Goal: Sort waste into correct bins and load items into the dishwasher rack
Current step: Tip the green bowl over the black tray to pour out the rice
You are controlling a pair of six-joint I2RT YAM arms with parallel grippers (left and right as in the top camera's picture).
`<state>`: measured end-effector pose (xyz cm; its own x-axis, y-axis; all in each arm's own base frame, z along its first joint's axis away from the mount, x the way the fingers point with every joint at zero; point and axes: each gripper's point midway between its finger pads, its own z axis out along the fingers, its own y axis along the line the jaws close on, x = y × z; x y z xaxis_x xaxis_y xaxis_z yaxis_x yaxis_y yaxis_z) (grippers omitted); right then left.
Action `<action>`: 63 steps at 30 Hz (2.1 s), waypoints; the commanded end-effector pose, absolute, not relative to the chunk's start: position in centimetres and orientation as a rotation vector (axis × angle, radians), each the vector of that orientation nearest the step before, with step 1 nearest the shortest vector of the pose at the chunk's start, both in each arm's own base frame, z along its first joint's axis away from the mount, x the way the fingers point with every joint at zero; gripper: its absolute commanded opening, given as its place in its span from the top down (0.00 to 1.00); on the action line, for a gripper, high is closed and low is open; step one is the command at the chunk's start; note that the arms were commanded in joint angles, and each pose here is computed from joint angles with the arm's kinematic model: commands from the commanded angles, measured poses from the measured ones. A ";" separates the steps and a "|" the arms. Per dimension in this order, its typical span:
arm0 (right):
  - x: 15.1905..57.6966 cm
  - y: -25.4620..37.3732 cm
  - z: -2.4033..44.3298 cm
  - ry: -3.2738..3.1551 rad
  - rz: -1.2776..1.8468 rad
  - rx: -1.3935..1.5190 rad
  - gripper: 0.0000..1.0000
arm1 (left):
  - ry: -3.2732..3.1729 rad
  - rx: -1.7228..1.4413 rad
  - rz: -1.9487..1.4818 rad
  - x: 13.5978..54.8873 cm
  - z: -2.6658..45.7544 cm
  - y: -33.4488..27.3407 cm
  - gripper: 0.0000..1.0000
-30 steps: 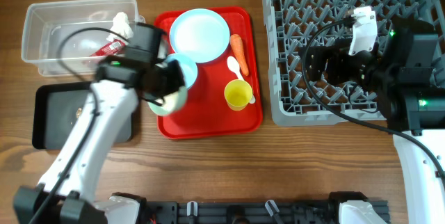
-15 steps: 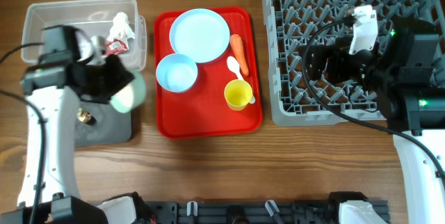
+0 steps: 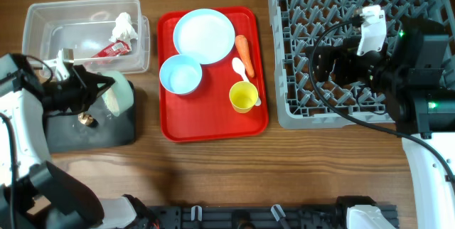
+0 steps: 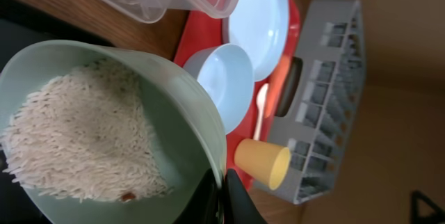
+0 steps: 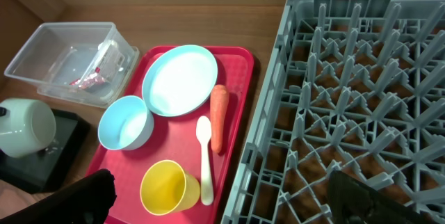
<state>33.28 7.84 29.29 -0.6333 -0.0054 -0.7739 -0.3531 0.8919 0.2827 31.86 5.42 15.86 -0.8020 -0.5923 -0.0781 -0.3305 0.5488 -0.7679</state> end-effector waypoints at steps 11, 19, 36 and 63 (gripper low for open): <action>33.6 7.7 30.1 2.193 0.516 -0.246 0.00 | 2.178 -0.742 -1.314 31.8 18.6 8.4 0.96; 33.6 7.7 30.0 2.197 0.518 -0.245 0.00 | 2.142 -0.784 -1.281 31.5 18.5 10.2 0.96; 33.5 7.7 29.9 2.202 0.521 -0.239 0.00 | 2.010 -0.888 -1.561 33.2 14.4 11.2 0.96; 33.4 7.7 29.8 2.211 0.525 -0.234 0.00 | 2.005 -0.956 -1.676 31.7 14.9 9.5 0.96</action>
<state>33.05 7.84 29.02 -0.6466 -0.0020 -0.7628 -0.3462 0.8919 0.2911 31.62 9.16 14.93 -0.6942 -0.6869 0.2152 -0.3214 0.0283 -0.9465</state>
